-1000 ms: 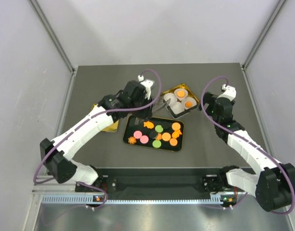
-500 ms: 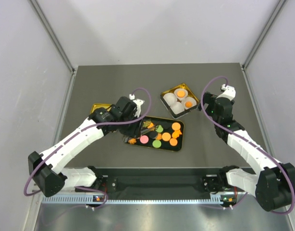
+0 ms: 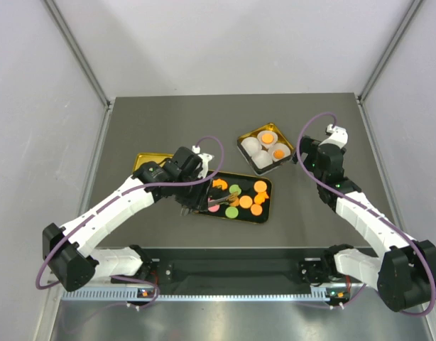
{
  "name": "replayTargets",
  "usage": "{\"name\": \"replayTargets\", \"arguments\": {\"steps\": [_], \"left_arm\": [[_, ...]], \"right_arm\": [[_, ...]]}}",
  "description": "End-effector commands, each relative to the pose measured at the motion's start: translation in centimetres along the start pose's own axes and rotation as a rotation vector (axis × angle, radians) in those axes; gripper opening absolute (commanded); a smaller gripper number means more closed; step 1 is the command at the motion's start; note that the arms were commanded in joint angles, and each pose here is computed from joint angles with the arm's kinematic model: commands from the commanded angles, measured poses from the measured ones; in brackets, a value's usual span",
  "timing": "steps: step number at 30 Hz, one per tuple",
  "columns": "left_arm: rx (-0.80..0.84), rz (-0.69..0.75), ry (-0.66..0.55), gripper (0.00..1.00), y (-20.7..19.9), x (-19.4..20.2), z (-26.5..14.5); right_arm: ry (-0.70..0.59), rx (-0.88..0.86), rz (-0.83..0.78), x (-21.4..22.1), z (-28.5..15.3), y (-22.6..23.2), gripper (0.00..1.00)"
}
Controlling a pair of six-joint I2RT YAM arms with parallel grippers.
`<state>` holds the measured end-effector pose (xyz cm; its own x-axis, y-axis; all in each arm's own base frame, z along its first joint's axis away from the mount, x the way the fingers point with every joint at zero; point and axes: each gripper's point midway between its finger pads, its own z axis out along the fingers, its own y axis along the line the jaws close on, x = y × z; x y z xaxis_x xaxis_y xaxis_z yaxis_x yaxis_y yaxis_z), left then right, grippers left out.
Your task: Pack the cookies
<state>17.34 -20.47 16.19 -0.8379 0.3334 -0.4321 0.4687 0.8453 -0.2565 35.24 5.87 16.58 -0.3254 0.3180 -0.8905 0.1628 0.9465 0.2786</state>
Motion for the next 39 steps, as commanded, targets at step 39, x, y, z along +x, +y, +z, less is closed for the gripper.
{"name": "replayTargets", "arguments": {"steps": [39], "left_arm": [[-0.056, 0.009, -0.038, 0.35, 0.8, -0.9, -1.4]], "right_arm": [[-0.032, -0.008, 0.021, -0.8, 0.3, 0.2, 1.00]]}}
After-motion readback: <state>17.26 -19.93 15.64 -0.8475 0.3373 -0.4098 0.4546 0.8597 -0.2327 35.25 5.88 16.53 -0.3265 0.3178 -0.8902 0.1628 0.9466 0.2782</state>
